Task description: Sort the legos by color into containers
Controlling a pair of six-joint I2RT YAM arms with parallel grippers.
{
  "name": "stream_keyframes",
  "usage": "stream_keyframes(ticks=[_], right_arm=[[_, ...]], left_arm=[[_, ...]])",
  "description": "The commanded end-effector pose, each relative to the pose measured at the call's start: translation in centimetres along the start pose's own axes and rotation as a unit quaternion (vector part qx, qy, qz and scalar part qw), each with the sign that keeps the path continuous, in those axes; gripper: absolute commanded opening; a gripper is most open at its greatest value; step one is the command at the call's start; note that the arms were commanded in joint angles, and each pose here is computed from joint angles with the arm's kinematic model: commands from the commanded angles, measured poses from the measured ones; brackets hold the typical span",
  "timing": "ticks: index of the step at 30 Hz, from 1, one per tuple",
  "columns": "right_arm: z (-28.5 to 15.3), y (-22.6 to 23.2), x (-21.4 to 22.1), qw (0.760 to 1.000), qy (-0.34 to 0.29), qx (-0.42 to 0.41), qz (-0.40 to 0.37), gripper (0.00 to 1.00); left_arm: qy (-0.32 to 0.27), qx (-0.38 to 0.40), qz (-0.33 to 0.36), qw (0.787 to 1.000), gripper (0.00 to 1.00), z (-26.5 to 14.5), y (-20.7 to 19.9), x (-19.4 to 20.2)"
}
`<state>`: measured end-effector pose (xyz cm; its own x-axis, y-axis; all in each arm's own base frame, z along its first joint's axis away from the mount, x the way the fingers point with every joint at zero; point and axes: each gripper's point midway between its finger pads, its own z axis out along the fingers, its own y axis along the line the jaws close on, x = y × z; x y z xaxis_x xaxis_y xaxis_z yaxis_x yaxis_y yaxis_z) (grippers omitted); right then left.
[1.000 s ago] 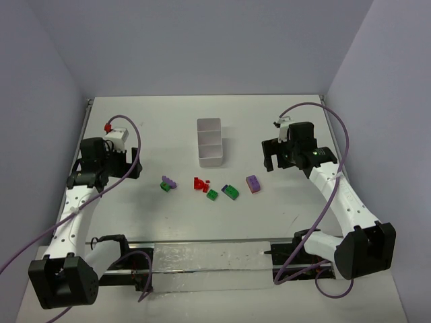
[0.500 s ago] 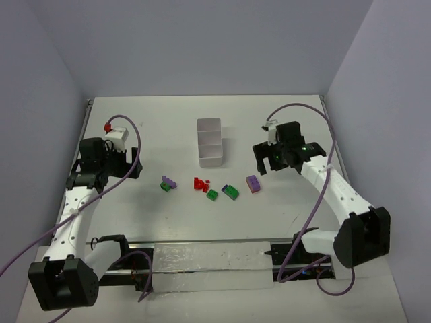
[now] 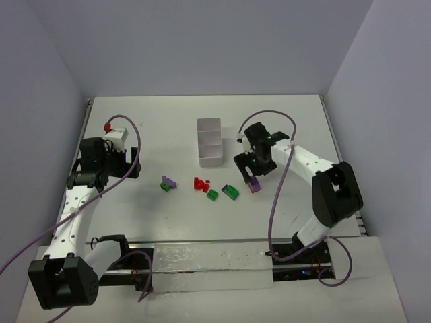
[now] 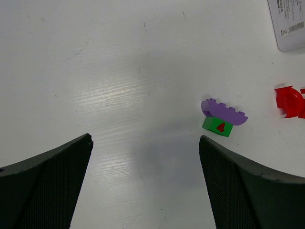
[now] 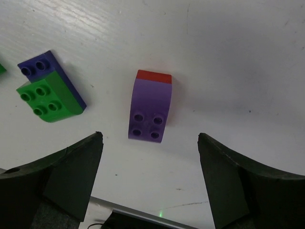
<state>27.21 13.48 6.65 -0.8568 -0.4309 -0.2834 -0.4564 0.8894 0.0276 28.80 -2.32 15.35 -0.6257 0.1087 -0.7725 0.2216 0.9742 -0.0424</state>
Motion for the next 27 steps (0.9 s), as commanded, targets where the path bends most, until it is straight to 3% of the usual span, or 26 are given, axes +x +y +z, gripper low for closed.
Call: stream_keyframes(ticks=[1,7,14,21,25,27], right_arm=[[0.3,-0.2,-0.8,1.000,0.017,0.008,0.006,0.84],[1.8,-0.3,-0.4,0.999,0.045,0.010,0.005,0.78],[2.7,-0.4,-0.2,0.998,0.054,0.011,0.004,0.61],[2.2,0.3,-0.4,0.999,0.050,-0.013,0.003,0.30],[0.0,1.6,-1.1,0.998,0.015,-0.056,-0.010,0.02],[-2.0,1.9,-1.6,0.997,-0.011,-0.078,-0.017,0.00]], left_arm=[[-0.025,-0.001,0.007,1.000,0.99,-0.1,0.0,-1.4],[-0.023,0.000,0.007,1.000,0.99,0.1,0.0,-1.2],[-0.024,0.001,0.008,1.000,0.99,0.1,0.0,-1.2],[-0.018,0.006,0.005,1.000,0.99,0.4,-0.1,-1.0],[-0.024,0.028,0.005,0.999,0.99,0.1,-1.0,-1.4],[-0.042,0.047,0.008,0.998,0.99,-0.5,-1.8,-2.1]])
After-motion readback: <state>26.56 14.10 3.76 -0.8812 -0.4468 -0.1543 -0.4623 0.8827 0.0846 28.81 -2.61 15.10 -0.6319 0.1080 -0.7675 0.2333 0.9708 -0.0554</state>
